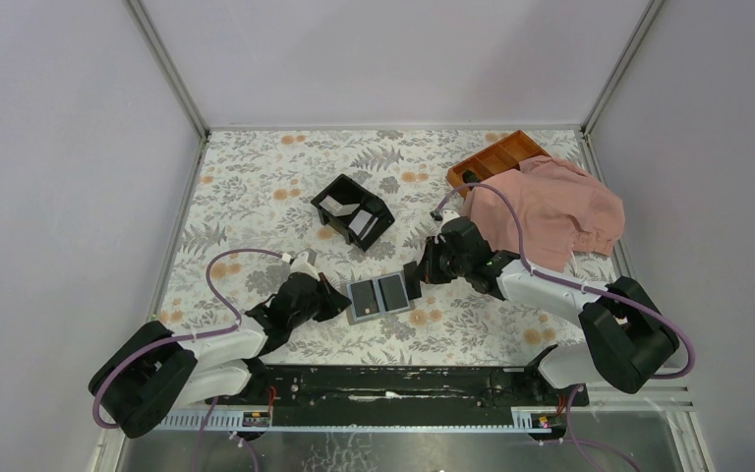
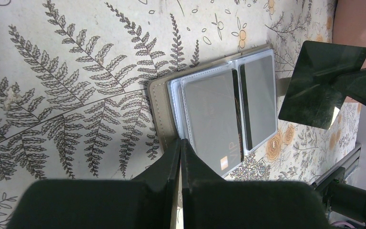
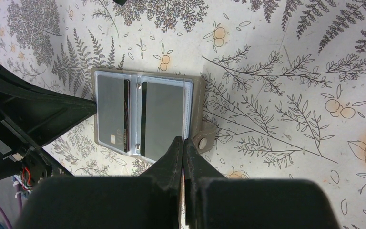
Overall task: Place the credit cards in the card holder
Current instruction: Turn over the card slot in the card holder.
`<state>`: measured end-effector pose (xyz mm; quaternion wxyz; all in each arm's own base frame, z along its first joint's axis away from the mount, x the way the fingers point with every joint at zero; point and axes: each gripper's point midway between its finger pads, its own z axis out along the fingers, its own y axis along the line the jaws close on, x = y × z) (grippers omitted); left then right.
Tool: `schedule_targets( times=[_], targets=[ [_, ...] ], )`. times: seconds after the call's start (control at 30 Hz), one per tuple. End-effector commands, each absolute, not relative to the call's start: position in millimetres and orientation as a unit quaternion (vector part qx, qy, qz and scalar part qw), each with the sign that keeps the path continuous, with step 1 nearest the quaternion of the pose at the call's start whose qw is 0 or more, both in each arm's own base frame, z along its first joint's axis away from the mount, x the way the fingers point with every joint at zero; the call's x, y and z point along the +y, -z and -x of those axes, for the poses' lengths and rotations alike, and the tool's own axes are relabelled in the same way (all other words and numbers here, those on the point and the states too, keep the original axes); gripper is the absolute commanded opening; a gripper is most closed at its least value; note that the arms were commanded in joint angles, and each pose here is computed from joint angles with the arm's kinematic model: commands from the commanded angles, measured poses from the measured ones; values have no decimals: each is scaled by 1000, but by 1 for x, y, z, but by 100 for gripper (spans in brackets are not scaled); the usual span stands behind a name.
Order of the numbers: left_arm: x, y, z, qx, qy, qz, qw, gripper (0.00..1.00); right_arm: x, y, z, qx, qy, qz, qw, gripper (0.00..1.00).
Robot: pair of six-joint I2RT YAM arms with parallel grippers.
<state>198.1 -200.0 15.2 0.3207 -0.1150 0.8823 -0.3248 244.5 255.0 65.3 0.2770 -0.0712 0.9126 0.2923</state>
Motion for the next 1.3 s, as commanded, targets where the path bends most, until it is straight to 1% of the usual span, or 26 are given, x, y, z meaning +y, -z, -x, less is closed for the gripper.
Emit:
schedule_targets(
  times=[0.0, 0.57, 0.97, 1.27],
  targets=[
    [-193, -2, -193, 896, 295, 111, 311, 5, 261, -77, -254, 902, -309, 74, 294, 0],
    [-194, 0, -192, 898, 294, 109, 309, 4, 260, -71, -252, 905, -303, 80, 288, 0],
    [-194, 2, -192, 899, 292, 109, 308, 4, 254, -76, -254, 907, -285, 90, 298, 0],
    [-195, 1, -192, 899, 293, 109, 307, 4, 257, -74, -252, 906, -293, 89, 292, 0]
  ],
)
